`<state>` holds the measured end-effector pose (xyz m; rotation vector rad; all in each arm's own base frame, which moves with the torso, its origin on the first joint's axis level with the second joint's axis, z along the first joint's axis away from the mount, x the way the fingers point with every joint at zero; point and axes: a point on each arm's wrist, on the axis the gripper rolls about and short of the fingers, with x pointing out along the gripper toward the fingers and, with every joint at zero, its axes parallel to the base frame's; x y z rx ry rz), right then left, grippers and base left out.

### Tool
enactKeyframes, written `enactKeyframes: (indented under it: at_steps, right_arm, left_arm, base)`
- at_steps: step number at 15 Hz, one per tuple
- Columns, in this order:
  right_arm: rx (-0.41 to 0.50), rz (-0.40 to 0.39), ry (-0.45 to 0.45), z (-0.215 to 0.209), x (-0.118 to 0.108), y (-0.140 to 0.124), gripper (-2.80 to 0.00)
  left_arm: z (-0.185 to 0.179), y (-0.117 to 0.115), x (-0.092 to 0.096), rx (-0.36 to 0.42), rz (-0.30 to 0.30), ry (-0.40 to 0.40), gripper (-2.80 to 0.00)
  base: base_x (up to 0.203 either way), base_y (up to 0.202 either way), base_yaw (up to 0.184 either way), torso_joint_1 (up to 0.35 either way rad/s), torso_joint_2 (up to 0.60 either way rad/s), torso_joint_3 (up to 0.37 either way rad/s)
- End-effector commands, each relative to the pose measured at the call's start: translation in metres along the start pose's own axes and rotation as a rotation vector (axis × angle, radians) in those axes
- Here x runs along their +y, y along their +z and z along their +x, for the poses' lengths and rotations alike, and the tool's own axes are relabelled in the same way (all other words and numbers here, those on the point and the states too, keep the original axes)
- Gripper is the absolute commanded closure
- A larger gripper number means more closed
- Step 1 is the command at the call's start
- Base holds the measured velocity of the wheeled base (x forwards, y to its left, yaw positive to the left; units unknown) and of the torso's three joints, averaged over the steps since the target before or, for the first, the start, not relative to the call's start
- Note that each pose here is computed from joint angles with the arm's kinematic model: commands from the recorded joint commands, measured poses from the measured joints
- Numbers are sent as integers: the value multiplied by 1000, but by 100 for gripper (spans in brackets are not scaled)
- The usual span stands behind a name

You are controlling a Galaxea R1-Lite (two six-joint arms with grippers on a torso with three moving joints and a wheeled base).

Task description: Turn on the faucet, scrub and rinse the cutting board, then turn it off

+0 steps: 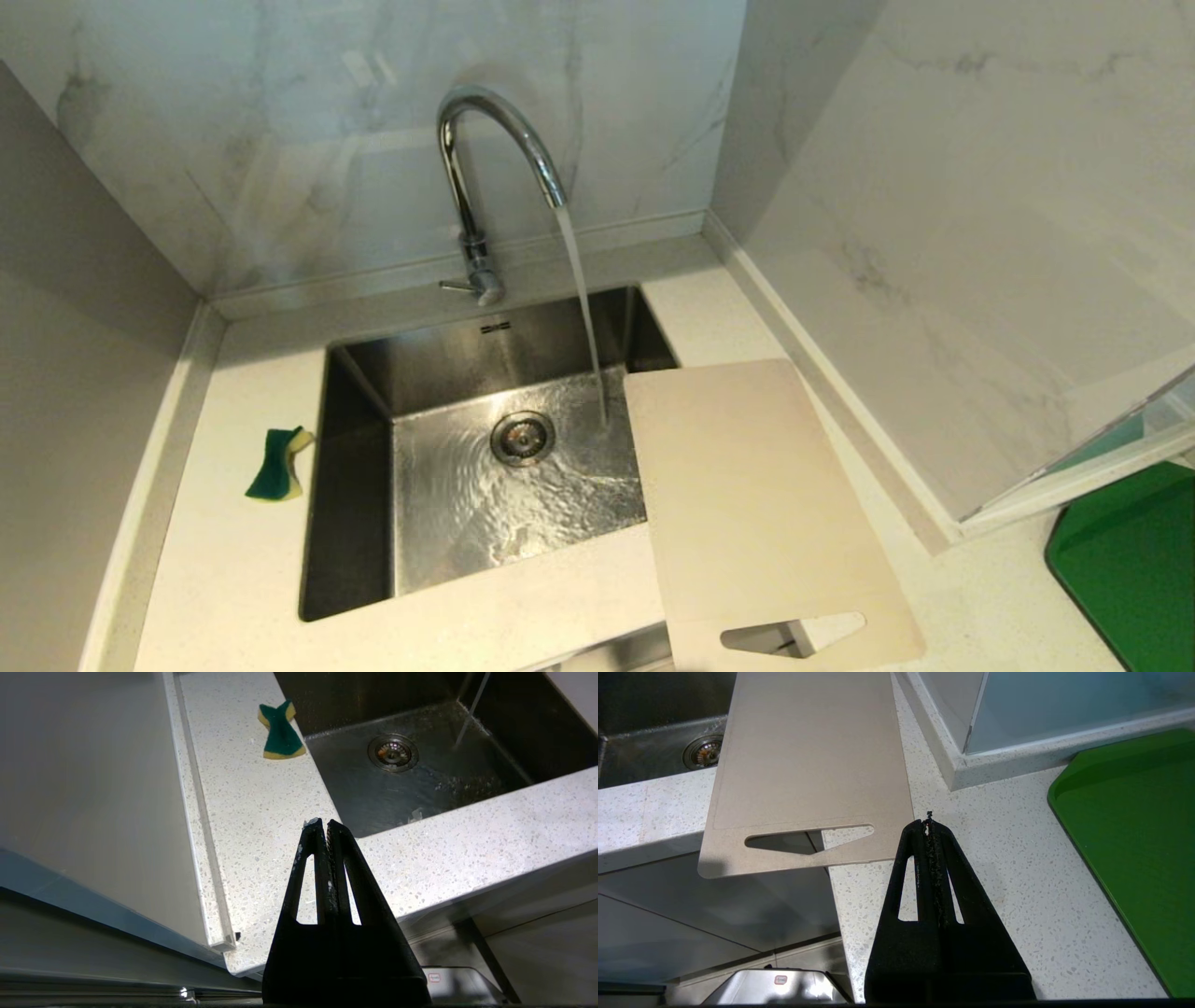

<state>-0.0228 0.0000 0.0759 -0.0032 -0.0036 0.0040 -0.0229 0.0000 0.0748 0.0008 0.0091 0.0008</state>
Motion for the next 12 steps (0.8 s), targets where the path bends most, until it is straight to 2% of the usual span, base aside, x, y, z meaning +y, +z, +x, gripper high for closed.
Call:
enactKeyframes:
  at_steps: [1, 12]
  right_arm:
    - [0, 1, -1, 0, 0, 0, 0]
    - [1, 1, -1, 0, 0, 0, 0]
  left_arm:
    - [0, 0, 0, 2, -5, 2, 0]
    - [0, -1, 0, 2, -9, -1, 0]
  base:
    - [0, 0, 0, 0, 0, 0]
    - [0, 0, 0, 0, 0, 0]
